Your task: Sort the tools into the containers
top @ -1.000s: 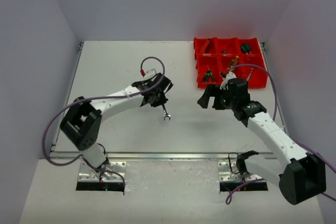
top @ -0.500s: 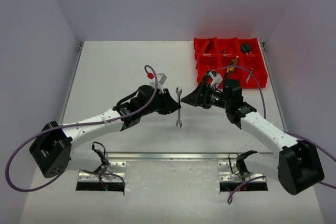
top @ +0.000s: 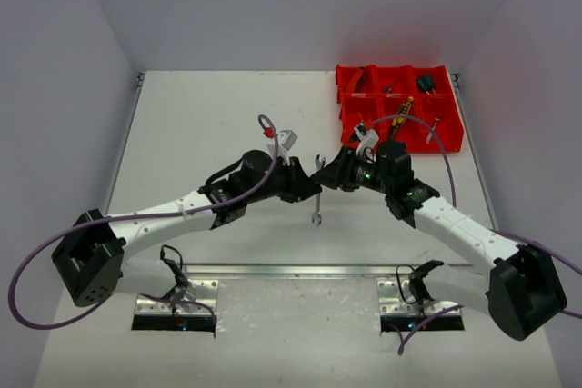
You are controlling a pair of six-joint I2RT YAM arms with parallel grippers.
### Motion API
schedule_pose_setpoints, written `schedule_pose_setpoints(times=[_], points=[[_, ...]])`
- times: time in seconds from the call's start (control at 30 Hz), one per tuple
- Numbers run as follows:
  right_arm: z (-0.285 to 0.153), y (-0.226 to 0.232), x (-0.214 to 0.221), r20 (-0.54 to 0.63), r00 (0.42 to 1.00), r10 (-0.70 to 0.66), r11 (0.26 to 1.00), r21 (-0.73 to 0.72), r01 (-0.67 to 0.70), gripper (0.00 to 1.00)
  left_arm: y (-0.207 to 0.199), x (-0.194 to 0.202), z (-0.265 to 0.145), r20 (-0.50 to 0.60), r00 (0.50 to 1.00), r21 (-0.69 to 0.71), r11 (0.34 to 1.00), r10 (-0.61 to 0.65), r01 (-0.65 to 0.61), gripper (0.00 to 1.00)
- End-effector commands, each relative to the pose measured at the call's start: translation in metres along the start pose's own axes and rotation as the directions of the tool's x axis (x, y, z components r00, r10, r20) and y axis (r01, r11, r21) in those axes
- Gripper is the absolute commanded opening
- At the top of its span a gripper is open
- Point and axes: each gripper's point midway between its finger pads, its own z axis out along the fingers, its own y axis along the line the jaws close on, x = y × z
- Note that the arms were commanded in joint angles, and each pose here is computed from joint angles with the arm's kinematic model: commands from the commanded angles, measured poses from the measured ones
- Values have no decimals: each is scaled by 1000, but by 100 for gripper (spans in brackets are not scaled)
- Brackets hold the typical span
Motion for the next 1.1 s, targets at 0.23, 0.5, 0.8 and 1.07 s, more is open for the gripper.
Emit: schedule_pose_setpoints(times=[0.23,0.5,0.8,1.07], points=[[0,26,-19,52,996,-67,994,-78,71,0,-22,-27,5,81,995,38,998,53,-56,0],[-2,14,-30,75,992,-99,995,22,98,0,1,-46,-7,143,987,-136,989,74,-55,98],[-40,-74,-117,170,970,-171,908,409,89,0,55,-79,-105,239,963,-574,818,123,38,100],[-123,-212,-202,267,944,-194,529,839,-128,0,61,-90,-198,305,926,-652,758,222,33,100]])
